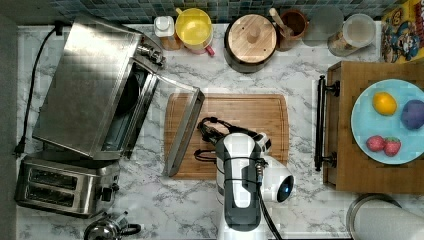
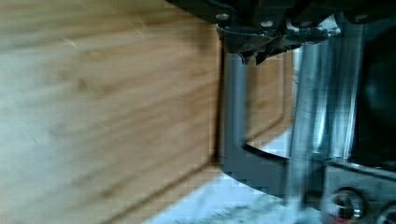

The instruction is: Close the oven.

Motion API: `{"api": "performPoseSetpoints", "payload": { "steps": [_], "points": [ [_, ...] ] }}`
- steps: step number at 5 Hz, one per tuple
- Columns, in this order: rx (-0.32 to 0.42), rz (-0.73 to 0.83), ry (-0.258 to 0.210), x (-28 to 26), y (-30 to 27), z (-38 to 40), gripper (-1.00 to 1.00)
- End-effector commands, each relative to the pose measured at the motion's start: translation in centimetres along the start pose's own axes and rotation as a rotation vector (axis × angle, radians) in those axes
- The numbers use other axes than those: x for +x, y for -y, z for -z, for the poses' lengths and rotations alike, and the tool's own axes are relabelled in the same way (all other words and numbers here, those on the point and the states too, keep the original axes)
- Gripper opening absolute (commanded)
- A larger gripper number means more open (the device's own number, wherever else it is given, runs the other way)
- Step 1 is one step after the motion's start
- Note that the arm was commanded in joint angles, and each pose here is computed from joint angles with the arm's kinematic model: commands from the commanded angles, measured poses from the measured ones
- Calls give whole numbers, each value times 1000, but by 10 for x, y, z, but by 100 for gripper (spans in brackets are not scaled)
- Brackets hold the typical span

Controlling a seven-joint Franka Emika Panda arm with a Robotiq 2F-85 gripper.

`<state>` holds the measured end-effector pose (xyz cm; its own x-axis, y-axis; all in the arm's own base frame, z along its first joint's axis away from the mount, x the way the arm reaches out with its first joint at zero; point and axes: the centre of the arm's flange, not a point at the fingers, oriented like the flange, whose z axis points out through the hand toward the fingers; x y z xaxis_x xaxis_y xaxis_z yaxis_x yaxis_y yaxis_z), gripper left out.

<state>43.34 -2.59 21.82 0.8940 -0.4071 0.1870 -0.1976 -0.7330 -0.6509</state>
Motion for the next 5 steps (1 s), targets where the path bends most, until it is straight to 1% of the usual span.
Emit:
{"api": "performPoseSetpoints", "payload": {
  "steps": [1, 2, 3, 4, 5],
  "points": [
    [-57, 88, 108, 46, 77, -49, -100],
    [-84, 54, 97, 57, 79, -48, -100],
    [-3, 33, 100, 60, 81, -45, -100],
    [-4, 18, 135, 70, 93, -43, -100],
    [-9, 13, 195, 73, 93, -48, -100]
  ]
}}
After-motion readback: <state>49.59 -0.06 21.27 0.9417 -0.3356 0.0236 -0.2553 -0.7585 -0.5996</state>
